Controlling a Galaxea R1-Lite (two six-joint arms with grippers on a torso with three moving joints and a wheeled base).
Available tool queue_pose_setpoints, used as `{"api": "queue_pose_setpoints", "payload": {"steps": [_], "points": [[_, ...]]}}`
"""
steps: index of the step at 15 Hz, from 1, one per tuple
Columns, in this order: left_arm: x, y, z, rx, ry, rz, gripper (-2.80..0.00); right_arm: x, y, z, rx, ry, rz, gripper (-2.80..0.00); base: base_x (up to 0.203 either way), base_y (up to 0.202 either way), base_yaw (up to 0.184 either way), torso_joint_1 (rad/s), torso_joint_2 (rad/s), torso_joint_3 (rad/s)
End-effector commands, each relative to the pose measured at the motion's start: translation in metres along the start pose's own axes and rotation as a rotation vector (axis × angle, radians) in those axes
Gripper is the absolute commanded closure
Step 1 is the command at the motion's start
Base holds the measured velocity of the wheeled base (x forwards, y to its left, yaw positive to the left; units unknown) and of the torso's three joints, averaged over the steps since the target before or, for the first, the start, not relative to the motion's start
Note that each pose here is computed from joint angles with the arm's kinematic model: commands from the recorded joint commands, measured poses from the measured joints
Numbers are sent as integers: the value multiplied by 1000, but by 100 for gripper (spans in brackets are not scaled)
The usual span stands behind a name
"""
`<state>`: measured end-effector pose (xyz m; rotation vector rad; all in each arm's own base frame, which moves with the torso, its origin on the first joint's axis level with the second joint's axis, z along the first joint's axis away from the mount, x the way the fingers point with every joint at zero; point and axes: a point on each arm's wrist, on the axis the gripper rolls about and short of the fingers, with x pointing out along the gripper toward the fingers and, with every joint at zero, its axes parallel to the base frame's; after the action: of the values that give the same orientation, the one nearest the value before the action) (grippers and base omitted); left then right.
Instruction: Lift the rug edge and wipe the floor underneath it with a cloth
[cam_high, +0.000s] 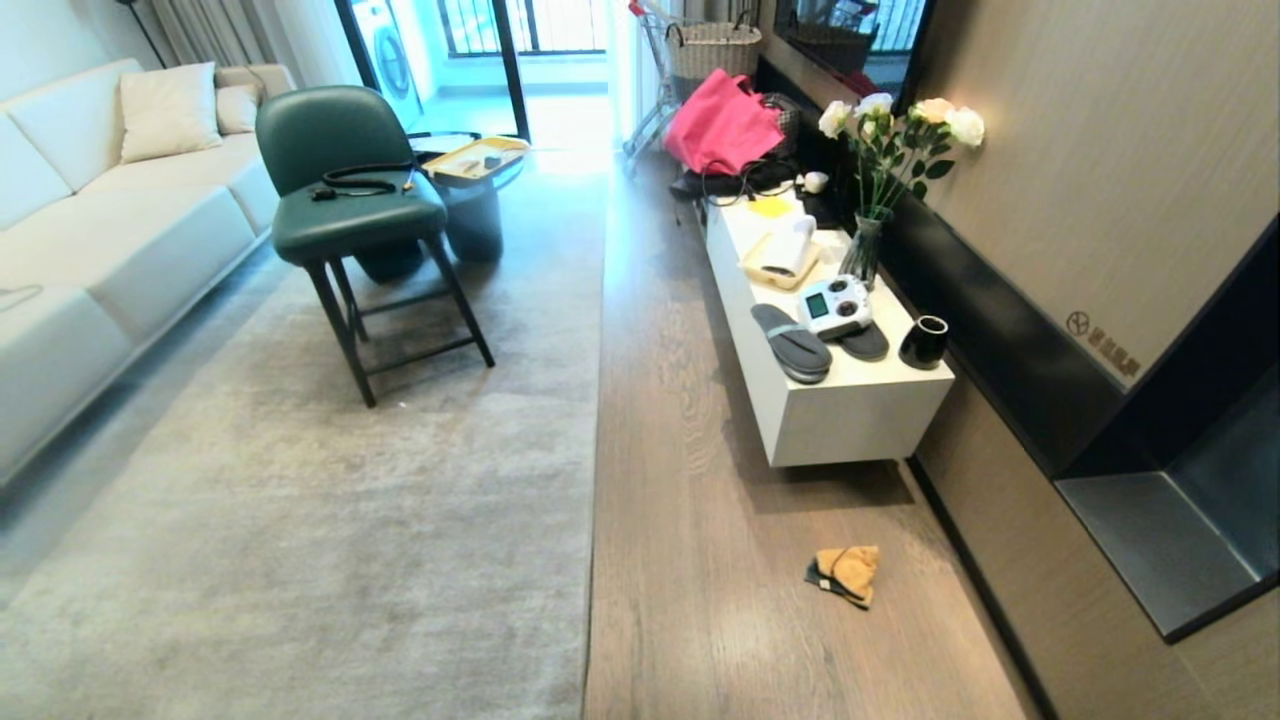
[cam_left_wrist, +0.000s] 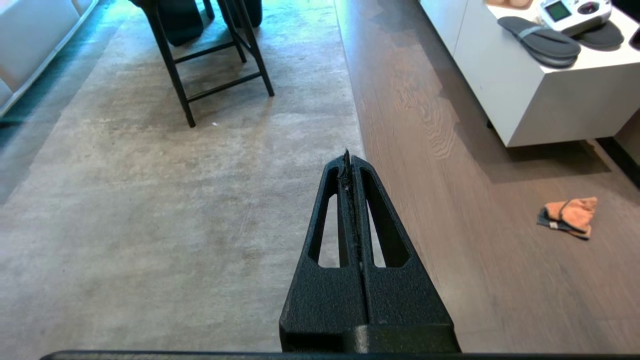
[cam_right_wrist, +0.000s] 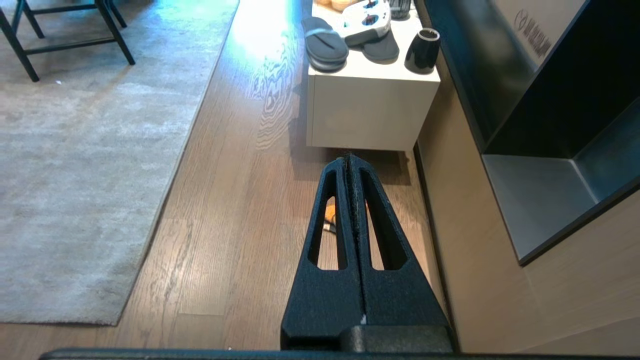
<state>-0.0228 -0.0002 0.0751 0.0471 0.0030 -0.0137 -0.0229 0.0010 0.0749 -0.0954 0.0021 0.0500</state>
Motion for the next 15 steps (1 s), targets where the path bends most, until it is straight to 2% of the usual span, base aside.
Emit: {"api": "queue_pose_setpoints", "payload": {"steps": [1, 9, 15], "points": [[0, 0, 0, 0, 0, 0, 0, 0, 0, 0, 1, 2, 1, 0, 0, 0, 0, 170, -525, -360], [0, 0, 0, 0, 0, 0, 0, 0, 0, 0, 1, 2, 1, 0, 0, 0, 0, 211, -576, -359], [0, 0, 0, 0, 0, 0, 0, 0, 0, 0, -3, 2, 1, 0, 0, 0, 0, 162, -395, -238]]}}
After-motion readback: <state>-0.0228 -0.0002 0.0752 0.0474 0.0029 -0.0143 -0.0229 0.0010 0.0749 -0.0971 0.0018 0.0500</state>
